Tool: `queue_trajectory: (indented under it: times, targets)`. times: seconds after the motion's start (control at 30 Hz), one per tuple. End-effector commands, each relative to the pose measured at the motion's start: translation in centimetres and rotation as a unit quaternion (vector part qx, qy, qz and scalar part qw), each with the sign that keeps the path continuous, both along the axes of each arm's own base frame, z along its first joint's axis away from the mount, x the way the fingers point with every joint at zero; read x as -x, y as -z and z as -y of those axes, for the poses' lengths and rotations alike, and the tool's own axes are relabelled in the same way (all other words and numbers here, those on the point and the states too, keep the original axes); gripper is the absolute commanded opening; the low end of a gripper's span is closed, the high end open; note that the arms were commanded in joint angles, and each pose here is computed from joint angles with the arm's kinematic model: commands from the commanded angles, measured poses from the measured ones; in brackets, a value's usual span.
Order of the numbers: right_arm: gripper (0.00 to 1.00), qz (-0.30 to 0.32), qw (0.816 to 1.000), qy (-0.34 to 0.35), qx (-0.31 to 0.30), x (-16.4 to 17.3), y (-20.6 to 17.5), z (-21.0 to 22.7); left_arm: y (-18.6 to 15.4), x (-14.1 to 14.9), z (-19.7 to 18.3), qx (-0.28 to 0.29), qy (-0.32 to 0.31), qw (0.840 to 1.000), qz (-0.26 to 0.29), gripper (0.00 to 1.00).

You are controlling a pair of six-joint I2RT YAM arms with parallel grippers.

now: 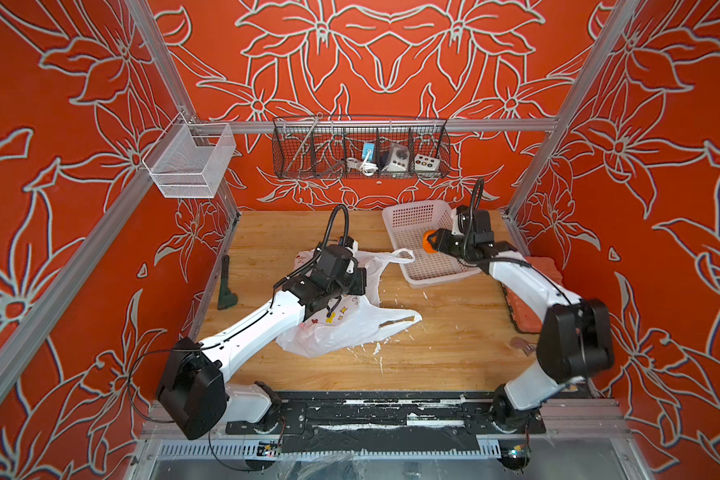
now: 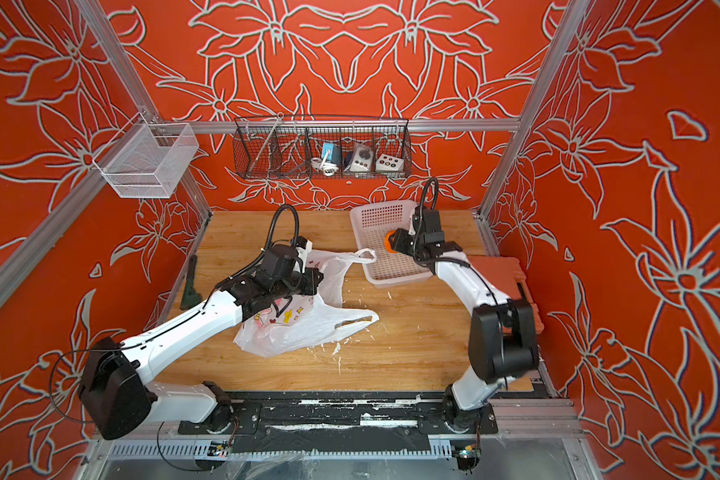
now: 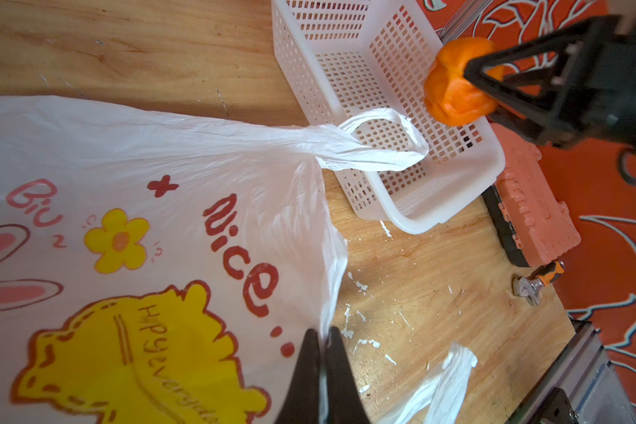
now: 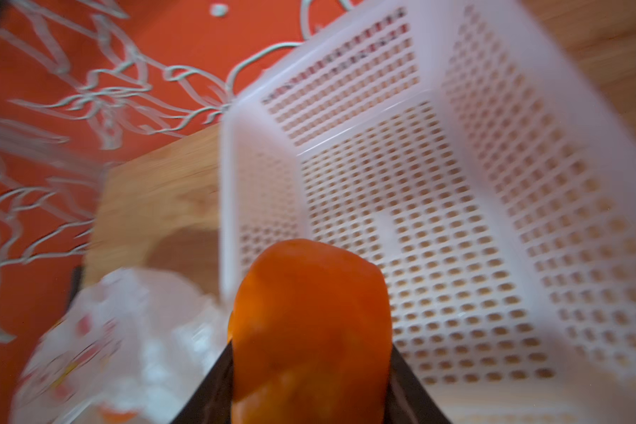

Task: Place the oranges into plastic bags & tie knots
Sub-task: Pick up the orange from the basket, then place the orange in the plastic bag.

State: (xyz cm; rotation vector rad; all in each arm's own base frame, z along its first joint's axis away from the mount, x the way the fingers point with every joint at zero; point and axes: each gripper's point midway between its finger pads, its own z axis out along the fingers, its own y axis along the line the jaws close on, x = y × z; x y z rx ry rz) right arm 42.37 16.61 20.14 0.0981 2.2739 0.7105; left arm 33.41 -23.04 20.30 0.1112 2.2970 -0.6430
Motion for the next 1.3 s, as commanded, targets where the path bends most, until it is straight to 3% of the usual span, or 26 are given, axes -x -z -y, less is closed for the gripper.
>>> queue_trajectory:
  times: [0.0,0.2,0.5,0.63,0.73,0.9,1.0,1.13,1.2,1.27]
  targets:
    - [0.21,-0.026,0.996,-0.067,-0.054,5.1,0.4,-4.1,-2.4,0.0,-0.1,0.020,-0.005,1.000,0.024,0.00]
    - [0.18,-0.036,0.986,-0.139,-0.089,12.1,0.3,-9.8,-3.0,0.7,0.0,0.043,0.001,0.999,0.027,0.00]
    - [0.18,-0.071,0.962,-0.236,-0.121,15.0,2.7,-22.3,-3.9,1.7,-0.4,0.071,0.001,0.997,0.040,0.00]
    - [0.56,-0.096,0.951,-0.260,-0.138,15.7,3.5,-25.8,-3.7,2.3,-0.9,0.069,-0.004,0.997,0.040,0.00]
    - [0.75,-0.099,0.960,-0.238,-0.108,15.5,4.2,-24.3,-3.1,2.7,-1.3,0.064,-0.008,0.997,0.034,0.00]
    - [0.90,-0.109,0.967,-0.218,-0.076,15.9,4.2,-20.5,-1.6,3.2,-1.7,0.050,-0.008,0.999,0.020,0.00]
    - [0.91,-0.113,0.970,-0.205,-0.064,16.3,3.9,-17.9,-1.0,3.4,-1.6,0.050,-0.004,0.999,0.014,0.00]
    - [0.85,-0.112,0.974,-0.192,-0.031,17.5,3.0,-13.7,-0.6,3.9,-0.8,0.051,0.025,0.998,0.008,0.02]
    - [0.82,-0.112,0.977,-0.180,-0.016,18.1,2.5,-11.1,-0.5,4.1,-0.5,0.042,0.042,0.998,0.006,0.22]
    - [0.80,-0.106,0.981,-0.161,0.003,18.5,1.8,-8.3,-0.9,4.6,0.0,0.036,0.075,0.996,0.014,0.48]
